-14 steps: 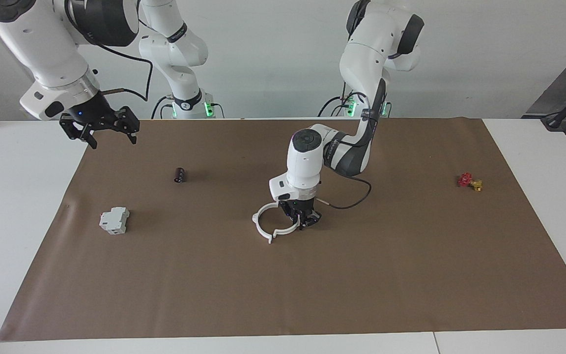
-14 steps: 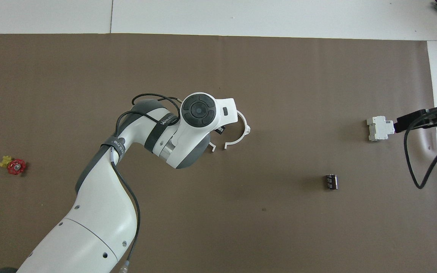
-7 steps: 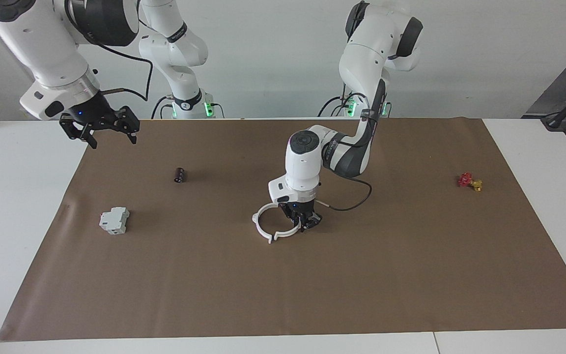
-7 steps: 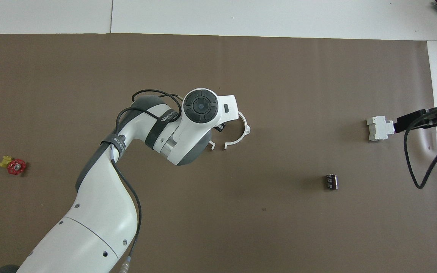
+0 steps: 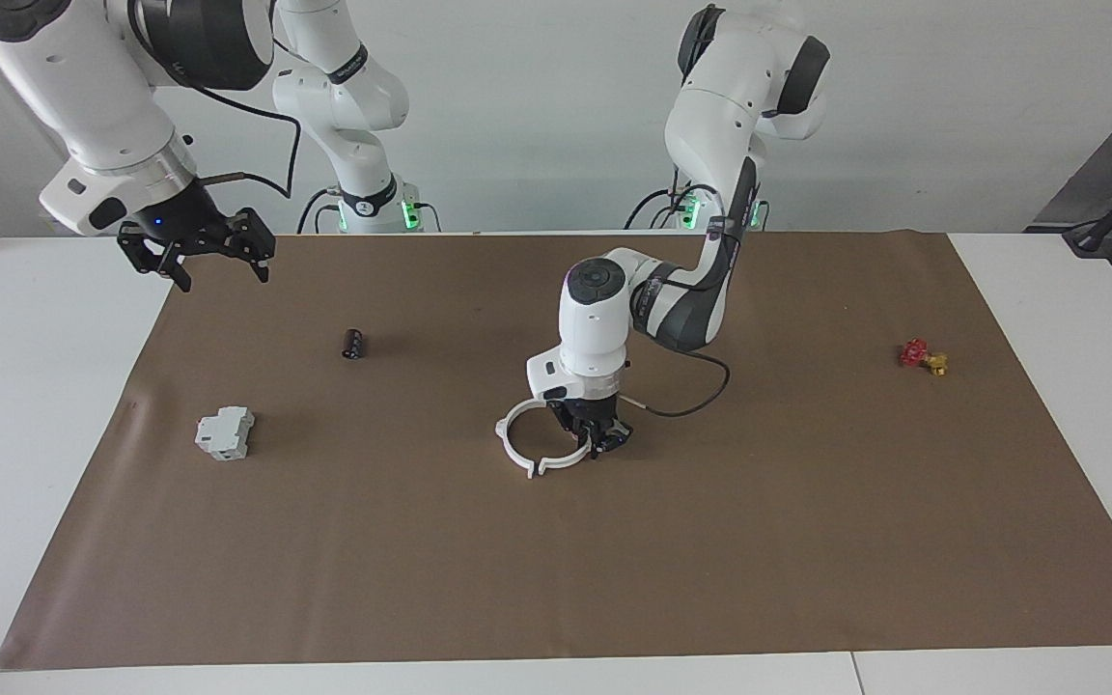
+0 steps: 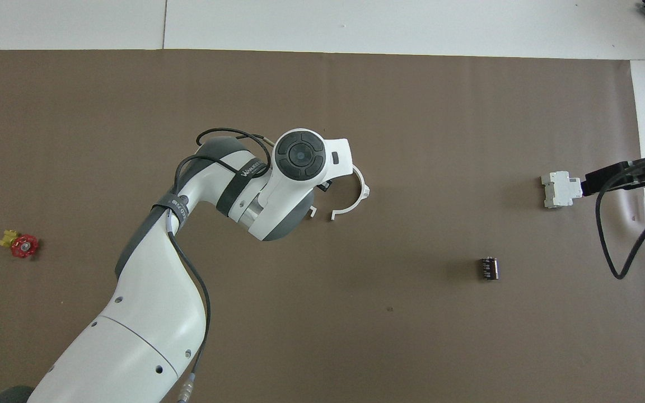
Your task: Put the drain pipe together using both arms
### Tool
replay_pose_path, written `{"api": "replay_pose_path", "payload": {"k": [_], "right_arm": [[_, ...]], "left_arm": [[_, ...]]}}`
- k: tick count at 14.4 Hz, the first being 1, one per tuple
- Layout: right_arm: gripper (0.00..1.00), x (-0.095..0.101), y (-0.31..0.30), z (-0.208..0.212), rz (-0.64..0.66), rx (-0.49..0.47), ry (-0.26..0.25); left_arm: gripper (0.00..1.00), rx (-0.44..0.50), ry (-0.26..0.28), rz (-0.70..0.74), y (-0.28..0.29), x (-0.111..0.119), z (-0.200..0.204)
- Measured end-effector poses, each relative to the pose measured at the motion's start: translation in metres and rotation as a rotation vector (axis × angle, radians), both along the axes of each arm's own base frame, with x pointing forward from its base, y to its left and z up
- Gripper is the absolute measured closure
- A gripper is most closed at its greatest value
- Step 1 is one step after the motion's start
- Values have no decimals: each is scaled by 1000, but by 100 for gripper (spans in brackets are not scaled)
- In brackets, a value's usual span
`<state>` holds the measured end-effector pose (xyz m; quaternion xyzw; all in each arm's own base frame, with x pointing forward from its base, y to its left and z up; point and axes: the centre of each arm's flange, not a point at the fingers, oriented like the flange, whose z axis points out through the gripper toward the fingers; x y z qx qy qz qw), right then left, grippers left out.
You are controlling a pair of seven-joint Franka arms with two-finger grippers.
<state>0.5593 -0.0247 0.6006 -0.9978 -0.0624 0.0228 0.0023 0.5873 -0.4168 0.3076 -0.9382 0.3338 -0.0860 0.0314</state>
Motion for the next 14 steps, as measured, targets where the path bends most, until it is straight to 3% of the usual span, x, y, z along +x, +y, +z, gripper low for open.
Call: {"api": "replay_pose_path", "payload": {"k": [14], "right_arm": [[0,0,1,0,1,0,0]], "left_arm": [[80,17,-36,-32,-4,2,0]]}}
